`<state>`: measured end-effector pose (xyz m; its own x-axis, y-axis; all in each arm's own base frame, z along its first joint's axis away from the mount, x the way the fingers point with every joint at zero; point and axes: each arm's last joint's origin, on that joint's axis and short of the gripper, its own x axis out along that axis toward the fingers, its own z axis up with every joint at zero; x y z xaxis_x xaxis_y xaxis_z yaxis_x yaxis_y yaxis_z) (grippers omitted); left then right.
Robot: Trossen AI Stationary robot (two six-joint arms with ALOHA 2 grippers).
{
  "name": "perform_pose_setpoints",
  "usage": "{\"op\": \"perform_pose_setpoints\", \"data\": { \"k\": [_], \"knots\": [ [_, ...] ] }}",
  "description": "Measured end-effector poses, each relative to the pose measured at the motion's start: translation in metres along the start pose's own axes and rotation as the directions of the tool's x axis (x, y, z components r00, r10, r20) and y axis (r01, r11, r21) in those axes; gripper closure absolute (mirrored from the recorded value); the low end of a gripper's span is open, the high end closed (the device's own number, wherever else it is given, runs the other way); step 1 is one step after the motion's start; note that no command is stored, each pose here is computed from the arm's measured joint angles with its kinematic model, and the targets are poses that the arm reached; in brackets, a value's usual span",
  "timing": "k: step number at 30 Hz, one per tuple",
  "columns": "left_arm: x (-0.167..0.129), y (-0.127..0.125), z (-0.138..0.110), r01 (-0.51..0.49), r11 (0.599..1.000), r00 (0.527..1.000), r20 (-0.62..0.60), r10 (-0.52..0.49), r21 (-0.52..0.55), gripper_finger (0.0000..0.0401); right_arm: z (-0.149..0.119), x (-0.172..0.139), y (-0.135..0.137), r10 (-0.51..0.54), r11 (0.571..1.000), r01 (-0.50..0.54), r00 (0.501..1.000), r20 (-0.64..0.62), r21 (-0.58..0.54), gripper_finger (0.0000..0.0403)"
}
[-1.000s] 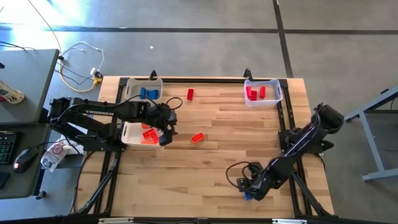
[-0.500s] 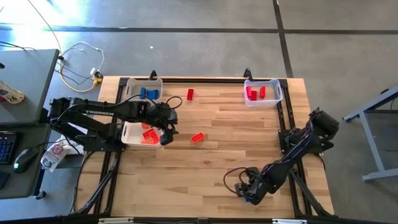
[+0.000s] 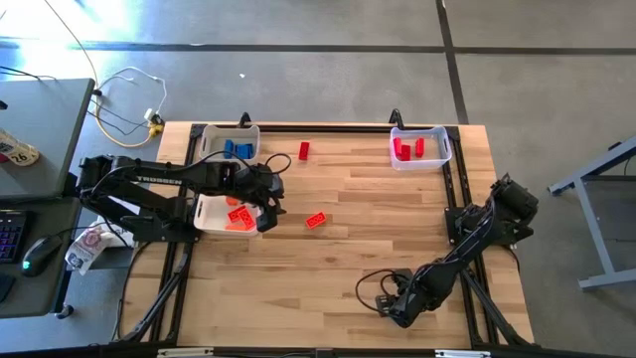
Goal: Sort & place blocks by color
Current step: Put the blue game piece into the gray bin
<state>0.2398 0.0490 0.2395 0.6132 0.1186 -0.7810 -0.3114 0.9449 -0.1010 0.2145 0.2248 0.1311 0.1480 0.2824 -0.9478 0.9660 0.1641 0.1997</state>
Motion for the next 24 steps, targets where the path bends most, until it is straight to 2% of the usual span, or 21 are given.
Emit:
{"op": "perform_pose_setpoints", "data": {
  "k": [6,13,15,19,24],
  "knots": [
    [0.000,0.000,0.000,0.000,1.000,1.000,0.000,0.000,0.000,0.0184,0.000,0.000,0.000,0.003,0.999,-0.003,1.000,0.012,-0.042,0.0291],
    [0.000,0.000,0.001,0.001,1.000,1.000,0.010,-0.001,0.000,0.0184,0.006,-0.006,0.004,0.054,0.993,-0.049,0.997,0.047,-0.110,0.0292],
    [0.000,0.000,0.001,0.001,1.000,1.000,0.009,-0.001,0.000,0.0184,0.010,-0.010,0.007,0.100,0.988,-0.086,0.990,0.102,-0.127,0.0292],
    [0.000,0.000,0.001,0.001,1.000,1.000,0.009,-0.001,0.027,0.0184,0.024,-0.020,0.014,0.193,0.973,-0.153,0.949,0.249,-0.171,0.0292],
    [0.000,0.000,0.002,0.002,0.999,1.000,0.016,-0.002,0.042,0.0184,0.042,-0.035,0.027,0.274,0.945,-0.194,0.908,0.316,-0.262,0.0292]
  ]
}}
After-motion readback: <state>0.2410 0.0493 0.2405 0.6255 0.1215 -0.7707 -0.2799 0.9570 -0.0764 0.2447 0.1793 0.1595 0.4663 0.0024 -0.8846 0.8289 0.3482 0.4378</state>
